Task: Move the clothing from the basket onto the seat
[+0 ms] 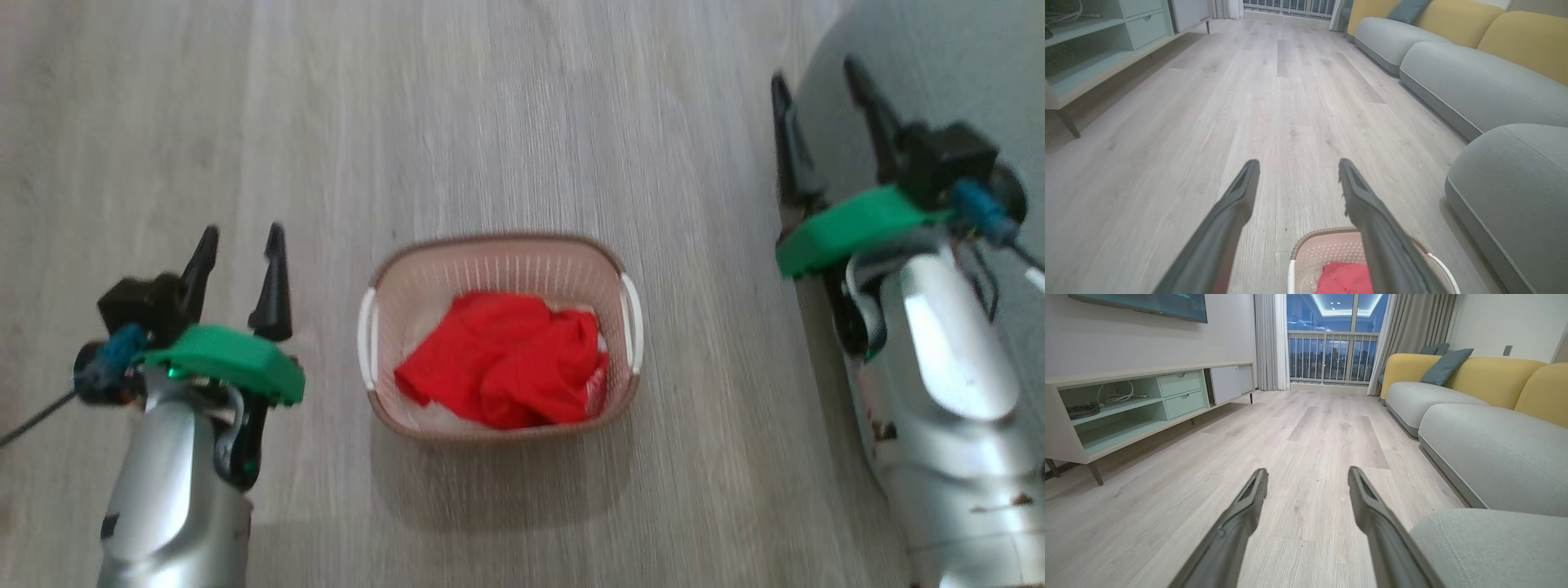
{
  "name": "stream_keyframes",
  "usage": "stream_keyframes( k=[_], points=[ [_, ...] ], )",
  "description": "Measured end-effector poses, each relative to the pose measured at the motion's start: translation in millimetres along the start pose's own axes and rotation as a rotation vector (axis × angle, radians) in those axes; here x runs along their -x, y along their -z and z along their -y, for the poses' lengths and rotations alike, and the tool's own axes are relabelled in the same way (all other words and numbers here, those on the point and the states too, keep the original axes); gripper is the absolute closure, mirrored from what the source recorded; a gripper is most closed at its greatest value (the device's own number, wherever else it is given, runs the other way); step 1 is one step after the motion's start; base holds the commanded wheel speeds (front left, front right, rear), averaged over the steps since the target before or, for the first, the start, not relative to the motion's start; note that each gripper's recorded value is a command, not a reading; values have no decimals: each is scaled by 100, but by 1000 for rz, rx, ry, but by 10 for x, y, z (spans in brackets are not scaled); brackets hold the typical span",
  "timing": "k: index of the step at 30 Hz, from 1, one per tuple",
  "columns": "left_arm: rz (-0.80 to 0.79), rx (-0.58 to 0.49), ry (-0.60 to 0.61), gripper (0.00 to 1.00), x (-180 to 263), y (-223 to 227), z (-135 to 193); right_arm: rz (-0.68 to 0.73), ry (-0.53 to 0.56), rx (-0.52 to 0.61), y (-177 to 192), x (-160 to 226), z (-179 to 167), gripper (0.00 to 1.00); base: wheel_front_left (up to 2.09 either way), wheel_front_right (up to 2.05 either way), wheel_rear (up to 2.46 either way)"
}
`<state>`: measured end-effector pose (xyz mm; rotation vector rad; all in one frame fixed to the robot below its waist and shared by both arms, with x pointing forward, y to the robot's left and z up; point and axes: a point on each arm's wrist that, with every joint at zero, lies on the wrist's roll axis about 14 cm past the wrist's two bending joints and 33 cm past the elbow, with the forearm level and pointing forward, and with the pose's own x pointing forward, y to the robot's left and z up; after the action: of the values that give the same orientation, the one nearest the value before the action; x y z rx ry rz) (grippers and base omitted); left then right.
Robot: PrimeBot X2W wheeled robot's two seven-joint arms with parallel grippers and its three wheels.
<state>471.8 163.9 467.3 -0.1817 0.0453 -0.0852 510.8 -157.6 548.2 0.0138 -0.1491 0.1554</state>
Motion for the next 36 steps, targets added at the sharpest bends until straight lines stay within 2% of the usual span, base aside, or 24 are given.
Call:
stream_keyframes(
  k=[10,19,28,36],
  points=[
    [-135,67,120,0,-381,661,396,34,-12,31,188,-436,45,0,0,0,0],
    [-336,99,303,0,-553,1583,916,27,-29,75,605,-855,111,0,0,0,0],
    [-537,83,601,0,-315,2410,1576,-34,-42,95,1143,-974,177,0,0,0,0],
    [-621,75,761,0,-204,2817,1809,-75,-29,97,1452,-961,303,0,0,0,0]
  ],
)
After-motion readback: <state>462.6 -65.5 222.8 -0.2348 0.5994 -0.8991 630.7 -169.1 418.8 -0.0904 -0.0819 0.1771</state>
